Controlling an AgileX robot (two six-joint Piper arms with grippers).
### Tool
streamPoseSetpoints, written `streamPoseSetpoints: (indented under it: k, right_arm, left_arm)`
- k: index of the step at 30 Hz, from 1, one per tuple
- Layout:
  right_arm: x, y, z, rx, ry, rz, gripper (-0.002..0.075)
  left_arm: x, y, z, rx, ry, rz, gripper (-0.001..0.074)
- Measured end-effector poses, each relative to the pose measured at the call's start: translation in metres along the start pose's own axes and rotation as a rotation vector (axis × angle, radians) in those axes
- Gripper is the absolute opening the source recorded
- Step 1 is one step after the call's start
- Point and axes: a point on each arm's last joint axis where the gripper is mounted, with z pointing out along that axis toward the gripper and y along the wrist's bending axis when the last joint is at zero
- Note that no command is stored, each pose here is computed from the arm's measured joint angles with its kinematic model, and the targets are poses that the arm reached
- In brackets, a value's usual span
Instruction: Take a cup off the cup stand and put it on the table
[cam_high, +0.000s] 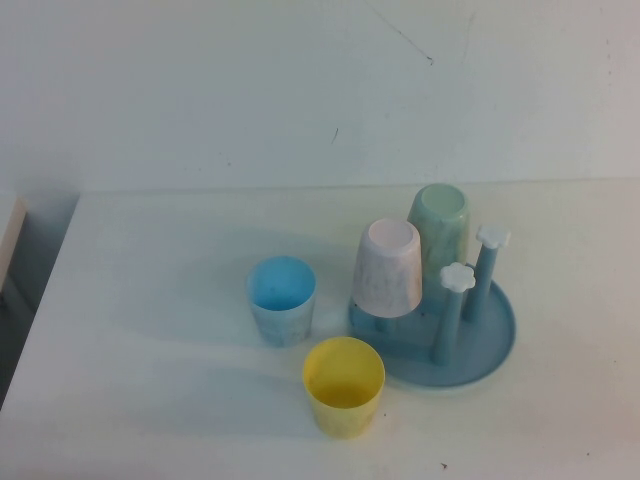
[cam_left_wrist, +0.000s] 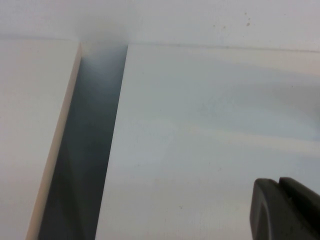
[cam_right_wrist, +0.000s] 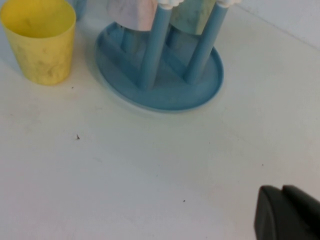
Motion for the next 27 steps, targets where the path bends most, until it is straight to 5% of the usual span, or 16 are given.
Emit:
streamPoseSetpoints:
  k: [27]
  right_arm:
    - [0.0009,0.0006,0.0,-0.007,0.01,0.0,-0.0002]
  left_arm:
    - [0.0003,-0.0006,-0.0004,0.006,0.012,0.019,-0.0002]
